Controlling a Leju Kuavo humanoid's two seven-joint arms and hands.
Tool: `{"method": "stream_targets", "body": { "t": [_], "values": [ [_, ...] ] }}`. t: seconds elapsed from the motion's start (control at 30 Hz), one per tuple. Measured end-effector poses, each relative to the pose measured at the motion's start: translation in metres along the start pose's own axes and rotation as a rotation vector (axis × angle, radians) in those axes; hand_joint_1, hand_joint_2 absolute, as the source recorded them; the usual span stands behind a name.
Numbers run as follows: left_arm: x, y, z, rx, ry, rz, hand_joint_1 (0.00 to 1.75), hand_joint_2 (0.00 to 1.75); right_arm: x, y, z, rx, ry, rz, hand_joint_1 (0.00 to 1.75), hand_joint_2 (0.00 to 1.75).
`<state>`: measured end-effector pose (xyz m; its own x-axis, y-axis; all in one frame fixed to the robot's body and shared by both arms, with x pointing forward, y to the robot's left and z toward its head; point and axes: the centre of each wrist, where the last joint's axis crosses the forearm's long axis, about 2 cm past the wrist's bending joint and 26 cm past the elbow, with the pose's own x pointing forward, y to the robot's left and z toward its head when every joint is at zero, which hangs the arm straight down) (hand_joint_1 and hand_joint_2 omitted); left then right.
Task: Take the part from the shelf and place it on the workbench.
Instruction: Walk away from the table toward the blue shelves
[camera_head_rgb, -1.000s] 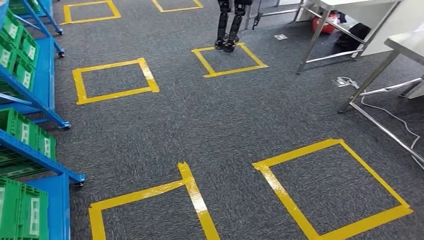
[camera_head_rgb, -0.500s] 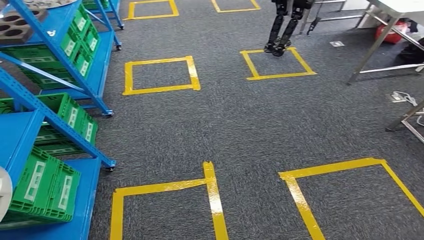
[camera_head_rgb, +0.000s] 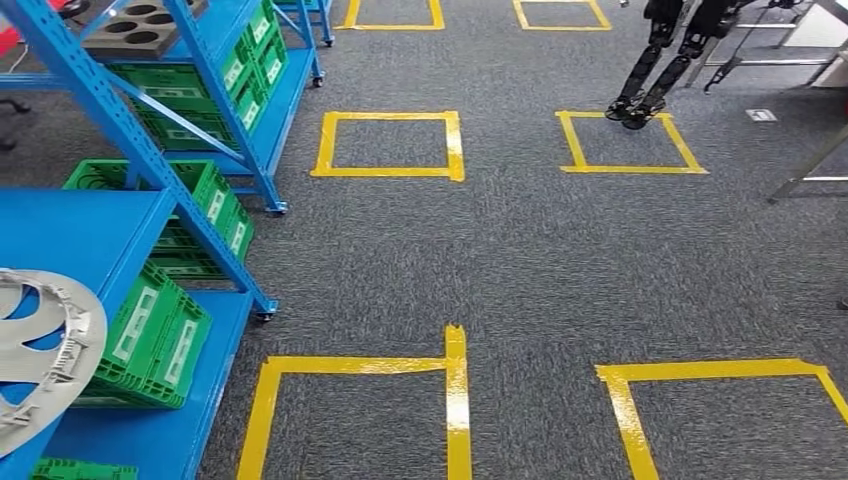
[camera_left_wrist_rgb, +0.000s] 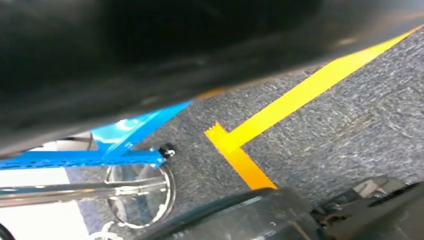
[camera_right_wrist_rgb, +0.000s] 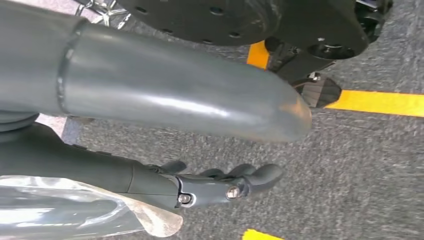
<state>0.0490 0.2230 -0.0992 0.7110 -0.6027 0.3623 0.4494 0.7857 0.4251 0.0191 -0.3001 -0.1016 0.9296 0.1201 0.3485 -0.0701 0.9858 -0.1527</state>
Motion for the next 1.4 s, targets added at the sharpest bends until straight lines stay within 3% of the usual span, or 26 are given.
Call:
{"method": "stream_targets", "body": {
  "t": [1.4],
  "values": [
    [0.0004, -0.0004, -0.0006, -0.01, -0.033, 0.01, 0.0, 0.0, -0.0014, -0.0011, -0.0006, -0.013, 0.015, -0.03, 0.0, 0.0]
  ]
}}
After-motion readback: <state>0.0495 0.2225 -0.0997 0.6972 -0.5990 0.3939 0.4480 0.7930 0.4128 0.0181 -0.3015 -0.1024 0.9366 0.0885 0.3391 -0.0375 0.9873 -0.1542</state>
